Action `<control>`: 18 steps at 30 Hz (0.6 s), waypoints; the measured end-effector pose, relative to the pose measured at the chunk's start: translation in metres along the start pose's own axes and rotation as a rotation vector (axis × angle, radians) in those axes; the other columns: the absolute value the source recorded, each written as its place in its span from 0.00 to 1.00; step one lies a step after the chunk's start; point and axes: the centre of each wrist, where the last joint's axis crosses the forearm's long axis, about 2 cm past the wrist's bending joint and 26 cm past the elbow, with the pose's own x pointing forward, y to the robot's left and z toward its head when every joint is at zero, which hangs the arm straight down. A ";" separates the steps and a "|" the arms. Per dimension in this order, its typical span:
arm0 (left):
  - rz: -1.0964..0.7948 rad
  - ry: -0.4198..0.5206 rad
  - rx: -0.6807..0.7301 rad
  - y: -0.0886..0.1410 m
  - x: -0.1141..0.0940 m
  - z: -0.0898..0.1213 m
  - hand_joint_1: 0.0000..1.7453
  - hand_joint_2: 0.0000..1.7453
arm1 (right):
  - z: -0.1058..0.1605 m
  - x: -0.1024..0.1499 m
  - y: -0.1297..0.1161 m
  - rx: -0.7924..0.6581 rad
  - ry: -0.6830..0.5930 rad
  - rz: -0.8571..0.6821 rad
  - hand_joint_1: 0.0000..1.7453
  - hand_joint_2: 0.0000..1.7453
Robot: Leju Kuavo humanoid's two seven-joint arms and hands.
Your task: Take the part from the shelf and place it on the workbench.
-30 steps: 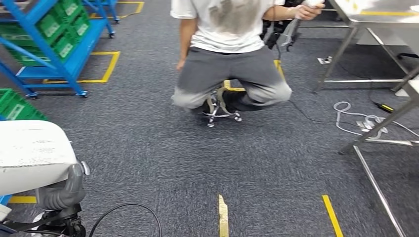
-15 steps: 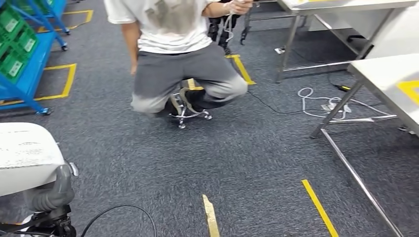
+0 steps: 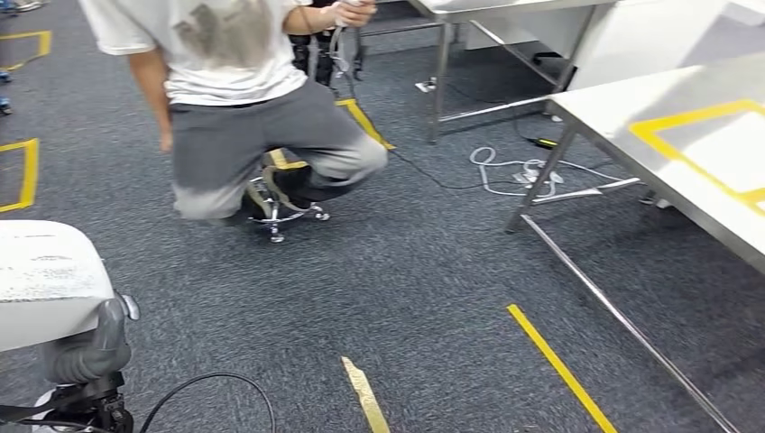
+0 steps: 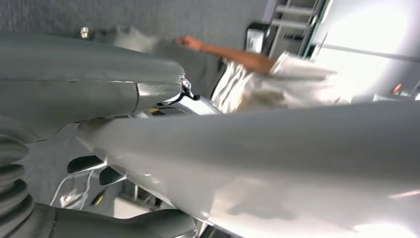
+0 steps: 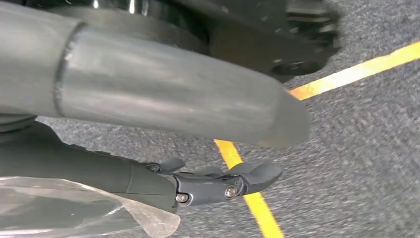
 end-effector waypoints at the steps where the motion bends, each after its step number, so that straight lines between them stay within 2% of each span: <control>1: 0.000 0.000 0.000 0.000 0.000 0.000 1.00 1.00 | 0.000 0.000 0.000 0.000 0.001 0.000 0.00 0.00; 12: -0.028 0.012 -0.013 0.000 0.000 -0.003 1.00 1.00 | 0.001 -0.003 -0.002 -0.015 0.011 0.017 0.00 0.00; 18: -0.078 0.040 0.015 0.007 0.008 0.022 1.00 1.00 | 0.008 -0.020 0.007 -0.003 0.028 0.098 0.00 0.00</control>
